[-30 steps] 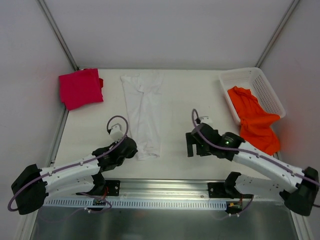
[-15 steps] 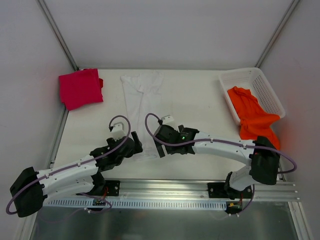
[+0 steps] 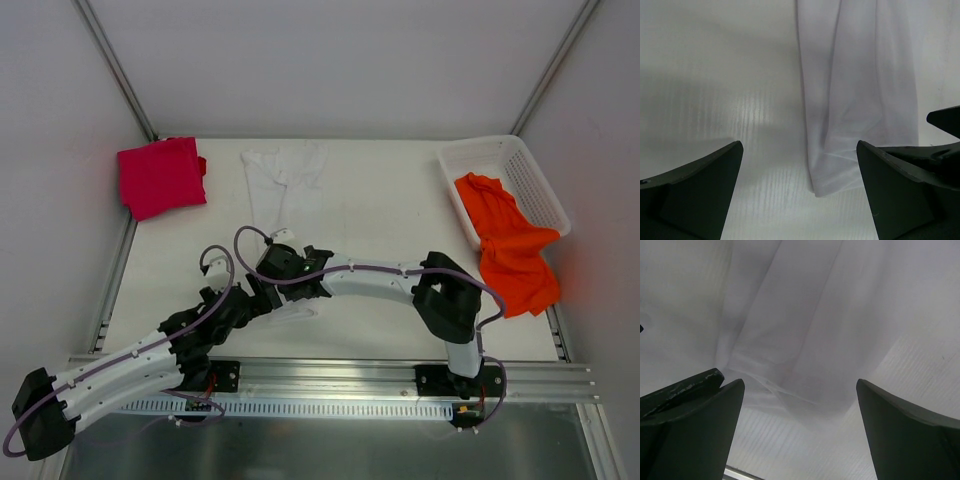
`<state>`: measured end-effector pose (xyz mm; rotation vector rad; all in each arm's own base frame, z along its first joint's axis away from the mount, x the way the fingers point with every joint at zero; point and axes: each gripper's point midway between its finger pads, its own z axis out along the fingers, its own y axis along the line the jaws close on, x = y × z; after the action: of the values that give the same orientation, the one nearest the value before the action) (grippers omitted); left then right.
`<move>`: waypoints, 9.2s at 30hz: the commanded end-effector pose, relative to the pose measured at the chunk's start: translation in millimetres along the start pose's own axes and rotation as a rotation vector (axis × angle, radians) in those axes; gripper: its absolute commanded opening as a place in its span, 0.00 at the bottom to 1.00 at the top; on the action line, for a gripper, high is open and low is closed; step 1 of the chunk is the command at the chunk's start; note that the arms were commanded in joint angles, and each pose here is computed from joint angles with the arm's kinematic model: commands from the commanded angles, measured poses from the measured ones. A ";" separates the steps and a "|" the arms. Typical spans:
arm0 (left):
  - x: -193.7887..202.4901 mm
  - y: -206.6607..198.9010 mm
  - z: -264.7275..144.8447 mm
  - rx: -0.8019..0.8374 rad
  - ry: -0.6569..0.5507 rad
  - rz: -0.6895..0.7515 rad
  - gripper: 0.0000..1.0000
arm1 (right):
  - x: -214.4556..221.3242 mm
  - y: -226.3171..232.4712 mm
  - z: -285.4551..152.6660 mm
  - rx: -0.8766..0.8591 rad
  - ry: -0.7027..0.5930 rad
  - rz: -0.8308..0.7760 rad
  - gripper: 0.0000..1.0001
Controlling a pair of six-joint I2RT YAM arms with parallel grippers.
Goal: Fold and stack the t-shirts
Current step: Fold the tshirt
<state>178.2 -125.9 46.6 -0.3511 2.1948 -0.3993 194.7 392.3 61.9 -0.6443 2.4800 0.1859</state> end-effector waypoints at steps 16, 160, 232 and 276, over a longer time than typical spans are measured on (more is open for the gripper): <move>0.3 -7.8 -14.0 0.103 0.012 -0.050 0.99 | -26.1 25.6 23.7 -0.051 -0.054 0.055 0.58; 66.4 -132.3 0.7 0.515 0.293 -0.113 0.99 | 85.4 -125.7 8.8 -0.155 -0.031 0.629 0.95; 97.8 -33.7 -80.5 0.260 0.578 -0.045 0.99 | 124.4 -46.9 -61.9 0.159 -0.057 0.388 0.46; 126.0 -76.5 -87.1 0.253 0.408 0.142 0.91 | 156.4 -65.5 -60.8 0.223 -0.031 0.388 1.00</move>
<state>32.4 -234.7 33.7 -0.0069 2.5701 -0.7561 82.5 256.2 17.4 -0.0745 2.5417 0.0693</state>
